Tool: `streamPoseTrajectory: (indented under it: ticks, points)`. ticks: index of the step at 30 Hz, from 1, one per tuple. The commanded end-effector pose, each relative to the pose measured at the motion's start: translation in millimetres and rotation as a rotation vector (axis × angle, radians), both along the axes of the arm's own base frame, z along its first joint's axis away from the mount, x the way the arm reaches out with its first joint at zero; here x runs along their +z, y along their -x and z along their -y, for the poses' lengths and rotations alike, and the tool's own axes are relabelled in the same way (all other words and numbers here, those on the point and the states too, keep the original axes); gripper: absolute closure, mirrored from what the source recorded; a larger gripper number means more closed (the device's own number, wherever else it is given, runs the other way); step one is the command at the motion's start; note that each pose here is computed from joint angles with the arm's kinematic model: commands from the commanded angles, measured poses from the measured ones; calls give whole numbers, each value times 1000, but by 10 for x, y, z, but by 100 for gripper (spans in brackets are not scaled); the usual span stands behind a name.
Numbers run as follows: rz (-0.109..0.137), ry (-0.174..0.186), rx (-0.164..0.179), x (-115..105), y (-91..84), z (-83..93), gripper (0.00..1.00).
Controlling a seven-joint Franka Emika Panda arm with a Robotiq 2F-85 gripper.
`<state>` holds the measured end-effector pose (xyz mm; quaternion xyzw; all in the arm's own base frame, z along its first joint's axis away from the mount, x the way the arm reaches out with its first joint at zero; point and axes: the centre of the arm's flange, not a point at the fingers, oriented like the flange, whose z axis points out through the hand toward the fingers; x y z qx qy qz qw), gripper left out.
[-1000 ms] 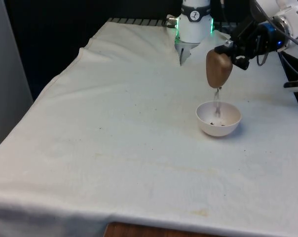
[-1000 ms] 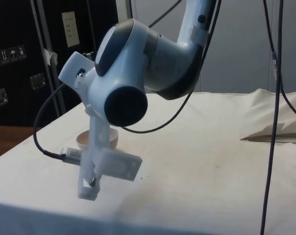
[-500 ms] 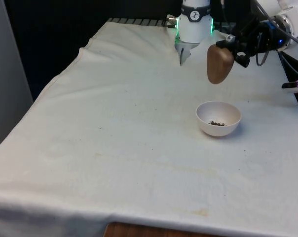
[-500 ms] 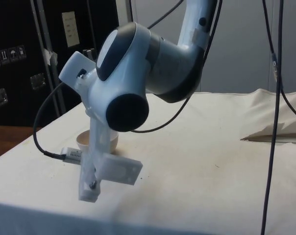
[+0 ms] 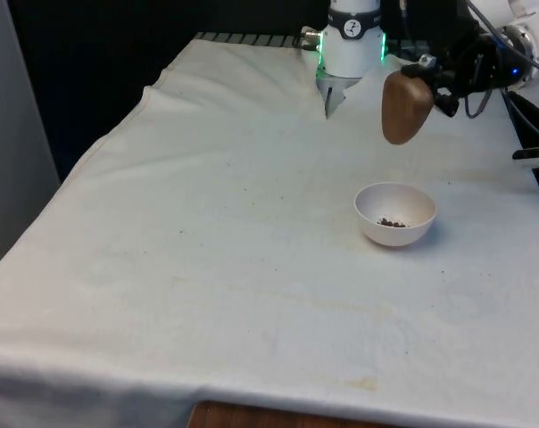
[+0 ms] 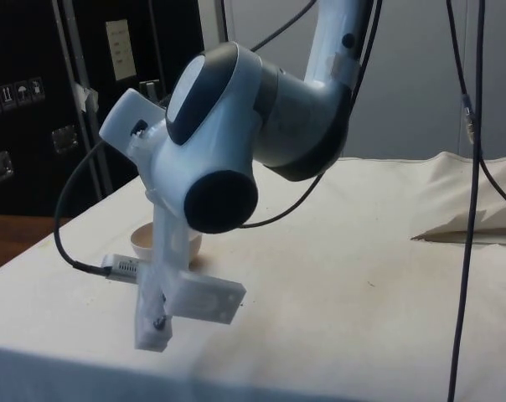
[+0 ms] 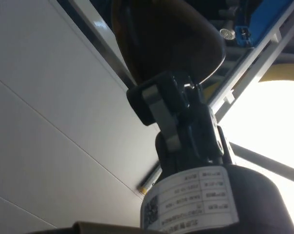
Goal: Pour the coffee beans from the cup into the bowl.
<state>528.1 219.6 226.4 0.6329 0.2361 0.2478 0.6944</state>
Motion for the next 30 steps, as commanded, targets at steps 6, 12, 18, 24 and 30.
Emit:
streamPoseTrajectory:
  ticks: [6,12,18,24,30]
  points:
    - [1,42,20,13,42,-98,100]
    - [-1,63,35,14,41,-117,100]
    - [-10,77,43,13,39,-124,100]
    - [-43,125,71,2,45,-140,100]
    - [-47,141,75,7,45,-147,100]
